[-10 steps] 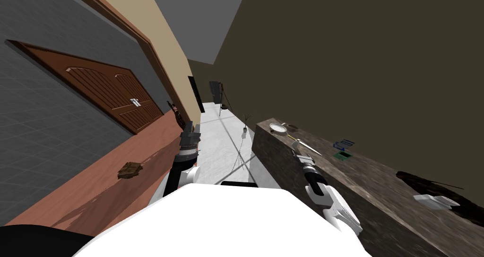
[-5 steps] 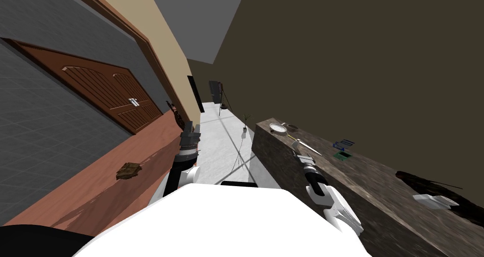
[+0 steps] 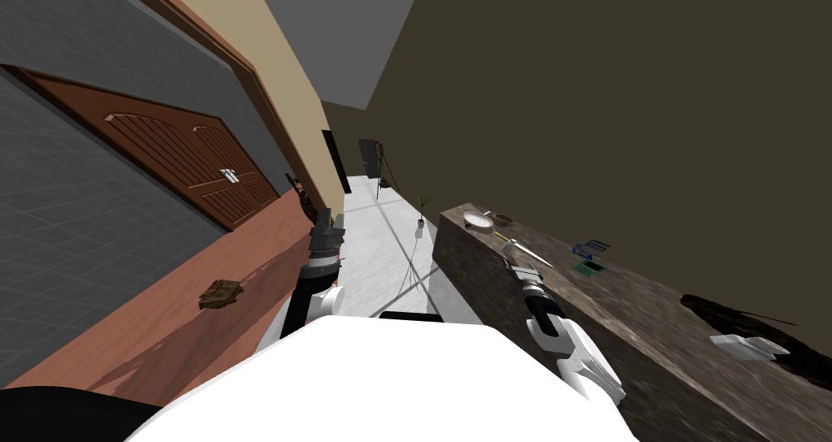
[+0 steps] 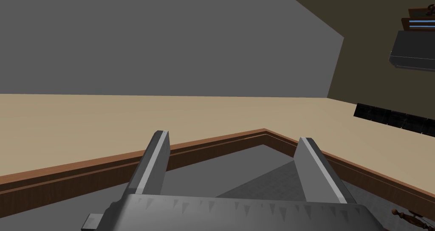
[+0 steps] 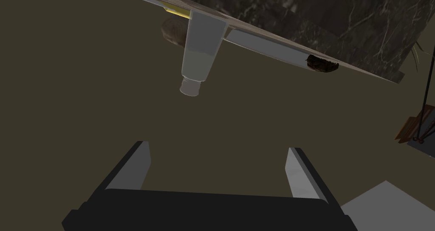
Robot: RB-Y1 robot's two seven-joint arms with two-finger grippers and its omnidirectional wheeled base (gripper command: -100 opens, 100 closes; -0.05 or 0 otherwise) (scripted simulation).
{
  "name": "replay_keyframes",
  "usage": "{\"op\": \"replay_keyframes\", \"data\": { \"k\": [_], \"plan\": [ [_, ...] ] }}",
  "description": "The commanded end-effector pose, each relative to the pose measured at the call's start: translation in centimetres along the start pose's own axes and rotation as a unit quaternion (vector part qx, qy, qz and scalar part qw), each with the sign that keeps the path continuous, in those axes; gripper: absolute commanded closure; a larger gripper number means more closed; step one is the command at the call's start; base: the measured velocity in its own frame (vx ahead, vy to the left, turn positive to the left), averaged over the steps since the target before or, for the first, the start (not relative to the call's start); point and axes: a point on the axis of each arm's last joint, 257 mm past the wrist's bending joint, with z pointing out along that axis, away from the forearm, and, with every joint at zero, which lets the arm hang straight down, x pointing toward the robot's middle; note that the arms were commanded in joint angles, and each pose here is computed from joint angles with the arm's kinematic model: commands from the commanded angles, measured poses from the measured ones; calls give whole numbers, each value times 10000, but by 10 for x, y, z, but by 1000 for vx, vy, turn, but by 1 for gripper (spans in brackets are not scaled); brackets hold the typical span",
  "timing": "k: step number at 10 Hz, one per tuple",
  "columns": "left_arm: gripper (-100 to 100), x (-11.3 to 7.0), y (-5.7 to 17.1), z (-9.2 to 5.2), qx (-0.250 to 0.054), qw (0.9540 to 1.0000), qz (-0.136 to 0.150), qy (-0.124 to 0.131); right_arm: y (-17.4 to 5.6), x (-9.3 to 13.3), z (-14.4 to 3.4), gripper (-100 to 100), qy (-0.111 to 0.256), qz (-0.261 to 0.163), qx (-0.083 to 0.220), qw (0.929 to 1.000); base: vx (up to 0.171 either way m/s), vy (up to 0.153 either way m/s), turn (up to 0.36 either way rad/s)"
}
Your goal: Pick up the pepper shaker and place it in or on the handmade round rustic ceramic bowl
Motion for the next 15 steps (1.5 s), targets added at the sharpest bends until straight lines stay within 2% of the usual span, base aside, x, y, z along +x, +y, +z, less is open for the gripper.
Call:
{"op": "replay_keyframes", "data": {
  "k": [1,11,13,15],
  "plan": [
    [0,0,0,0,0,10000,0,0,0,0,0,-100,0,-1,0,10000,0,0,0],
    [0,0,0,0,0,10000,0,0,-14,-11,6,-100,-79,-147,96,9998,19,8,-13],
    [0,0,0,0,-1,10000,0,0,-20,-13,7,-100,-85,-163,184,9997,99,38,-154],
    [0,0,0,0,-1,10000,0,0,-28,-8,5,-100,-25,-66,344,9994,219,30,-35]
  ]
}}
